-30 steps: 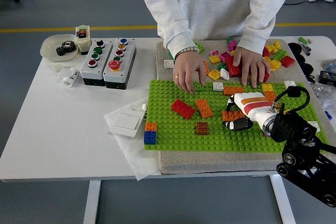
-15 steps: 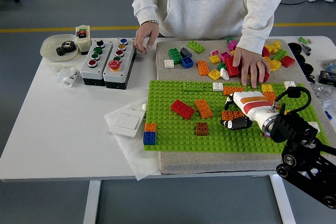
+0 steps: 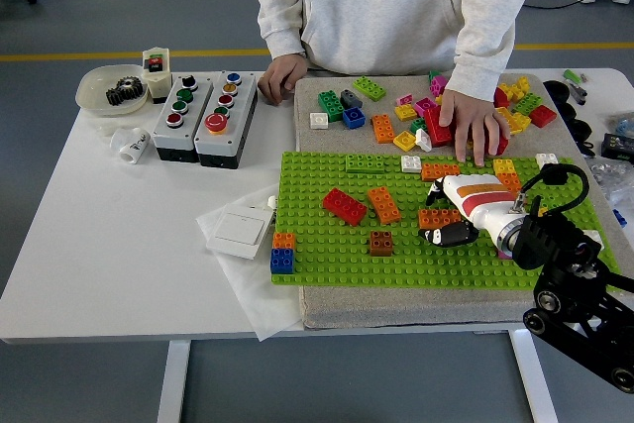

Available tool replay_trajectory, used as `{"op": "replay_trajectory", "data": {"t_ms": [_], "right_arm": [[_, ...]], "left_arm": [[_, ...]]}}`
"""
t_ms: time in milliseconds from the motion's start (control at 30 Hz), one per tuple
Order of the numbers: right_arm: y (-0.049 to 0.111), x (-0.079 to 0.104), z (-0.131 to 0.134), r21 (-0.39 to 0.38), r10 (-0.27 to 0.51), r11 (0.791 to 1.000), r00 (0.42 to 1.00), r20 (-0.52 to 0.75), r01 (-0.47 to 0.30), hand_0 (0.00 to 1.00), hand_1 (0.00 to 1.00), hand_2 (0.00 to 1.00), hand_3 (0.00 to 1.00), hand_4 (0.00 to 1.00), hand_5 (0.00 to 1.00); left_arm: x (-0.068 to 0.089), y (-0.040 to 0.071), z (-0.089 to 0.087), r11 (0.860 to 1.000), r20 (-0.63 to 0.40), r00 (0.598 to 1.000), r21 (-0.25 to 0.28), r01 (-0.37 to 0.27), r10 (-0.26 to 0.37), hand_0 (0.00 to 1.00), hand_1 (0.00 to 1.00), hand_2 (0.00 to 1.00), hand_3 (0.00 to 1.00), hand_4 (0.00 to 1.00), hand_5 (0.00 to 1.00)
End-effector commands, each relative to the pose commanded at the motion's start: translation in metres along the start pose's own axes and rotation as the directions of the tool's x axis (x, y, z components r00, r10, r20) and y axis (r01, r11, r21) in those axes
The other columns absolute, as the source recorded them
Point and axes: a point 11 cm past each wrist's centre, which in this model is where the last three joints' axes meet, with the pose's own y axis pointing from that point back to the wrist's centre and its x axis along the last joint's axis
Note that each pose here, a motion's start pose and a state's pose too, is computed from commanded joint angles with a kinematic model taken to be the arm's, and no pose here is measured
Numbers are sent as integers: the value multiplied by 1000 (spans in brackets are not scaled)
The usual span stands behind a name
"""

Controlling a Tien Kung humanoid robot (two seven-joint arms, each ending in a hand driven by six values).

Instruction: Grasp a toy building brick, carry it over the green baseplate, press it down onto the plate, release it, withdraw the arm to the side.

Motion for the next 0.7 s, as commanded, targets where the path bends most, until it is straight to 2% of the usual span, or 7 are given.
{"op": "replay_trajectory", "data": {"t_ms": [333, 700], "right_arm": [[2, -4, -5, 18, -12, 1000, 1000, -7, 12, 519, 581, 689, 626, 865, 429], [-2, -5, 1, 1, -16, 1000, 1000, -16, 16, 519, 581, 691, 637, 868, 429]], "left_arm": [[1, 0, 1, 1000, 1, 1000, -1, -2, 2, 789, 775, 784, 588, 622, 617], [2, 0, 2, 1000, -1, 1000, -4, -4, 4, 789, 774, 786, 588, 622, 617]]}}
